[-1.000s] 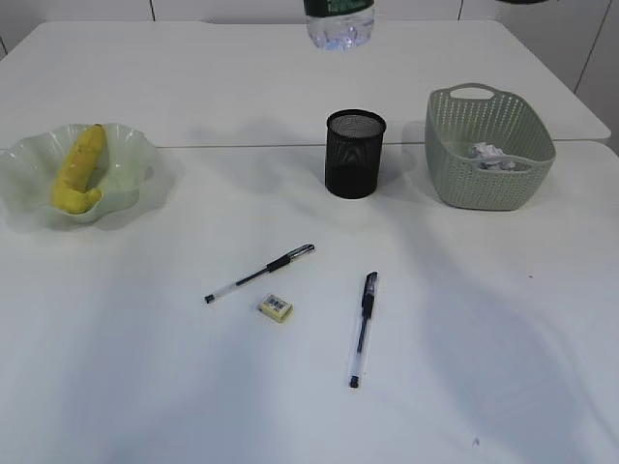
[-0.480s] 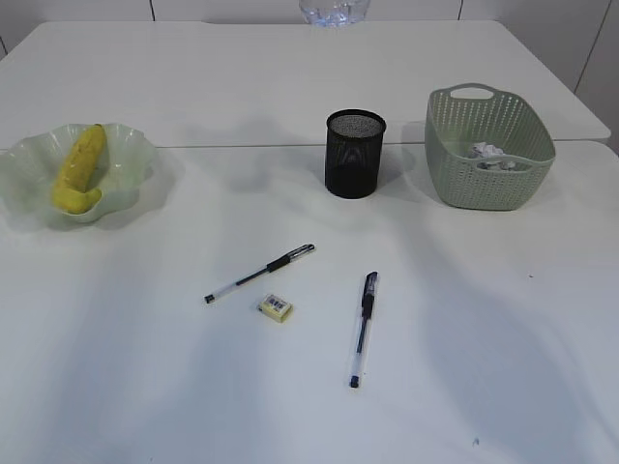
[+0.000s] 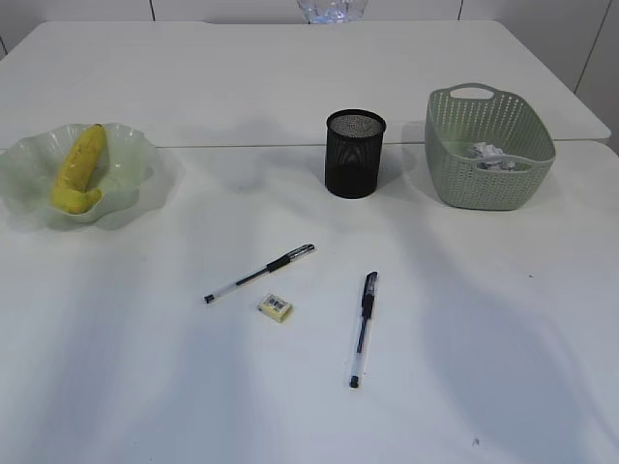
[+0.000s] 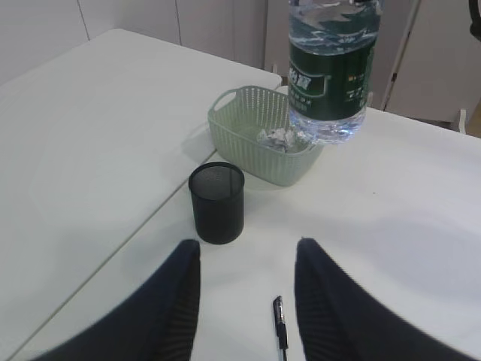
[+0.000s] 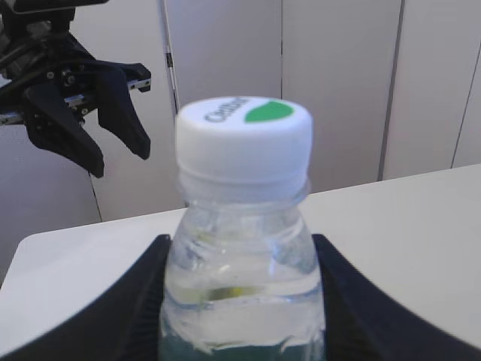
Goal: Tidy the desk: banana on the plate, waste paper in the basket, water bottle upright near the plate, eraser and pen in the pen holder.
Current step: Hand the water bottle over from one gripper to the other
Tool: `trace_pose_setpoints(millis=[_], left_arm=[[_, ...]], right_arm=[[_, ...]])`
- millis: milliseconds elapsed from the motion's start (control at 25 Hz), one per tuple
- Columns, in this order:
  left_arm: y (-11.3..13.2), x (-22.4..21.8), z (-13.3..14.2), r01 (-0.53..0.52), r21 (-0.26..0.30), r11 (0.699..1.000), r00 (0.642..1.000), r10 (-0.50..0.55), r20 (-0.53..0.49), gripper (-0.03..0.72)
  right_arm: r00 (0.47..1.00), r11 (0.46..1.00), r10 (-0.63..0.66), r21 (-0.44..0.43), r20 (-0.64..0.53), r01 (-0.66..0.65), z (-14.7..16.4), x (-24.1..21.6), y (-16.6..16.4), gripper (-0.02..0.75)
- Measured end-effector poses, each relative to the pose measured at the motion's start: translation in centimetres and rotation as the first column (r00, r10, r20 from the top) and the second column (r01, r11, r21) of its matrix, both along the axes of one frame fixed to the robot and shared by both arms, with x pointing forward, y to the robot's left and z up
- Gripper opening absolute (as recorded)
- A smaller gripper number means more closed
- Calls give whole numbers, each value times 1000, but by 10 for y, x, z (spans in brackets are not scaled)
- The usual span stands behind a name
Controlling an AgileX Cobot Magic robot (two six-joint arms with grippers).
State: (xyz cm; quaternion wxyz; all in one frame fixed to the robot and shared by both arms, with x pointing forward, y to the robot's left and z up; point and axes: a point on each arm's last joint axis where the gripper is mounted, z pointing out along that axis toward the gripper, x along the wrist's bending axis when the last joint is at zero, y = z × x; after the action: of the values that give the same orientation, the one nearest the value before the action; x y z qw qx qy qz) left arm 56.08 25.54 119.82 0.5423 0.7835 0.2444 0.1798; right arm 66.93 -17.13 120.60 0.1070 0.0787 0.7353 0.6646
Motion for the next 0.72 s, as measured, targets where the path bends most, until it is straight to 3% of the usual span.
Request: trace_pose_setpoints(millis=[720], left_arm=[[-3,0,-88,-24,-133,991,999,17,-46,287]], right_arm=[[1000,1000,0,0,-2,0,0,0,0,363]])
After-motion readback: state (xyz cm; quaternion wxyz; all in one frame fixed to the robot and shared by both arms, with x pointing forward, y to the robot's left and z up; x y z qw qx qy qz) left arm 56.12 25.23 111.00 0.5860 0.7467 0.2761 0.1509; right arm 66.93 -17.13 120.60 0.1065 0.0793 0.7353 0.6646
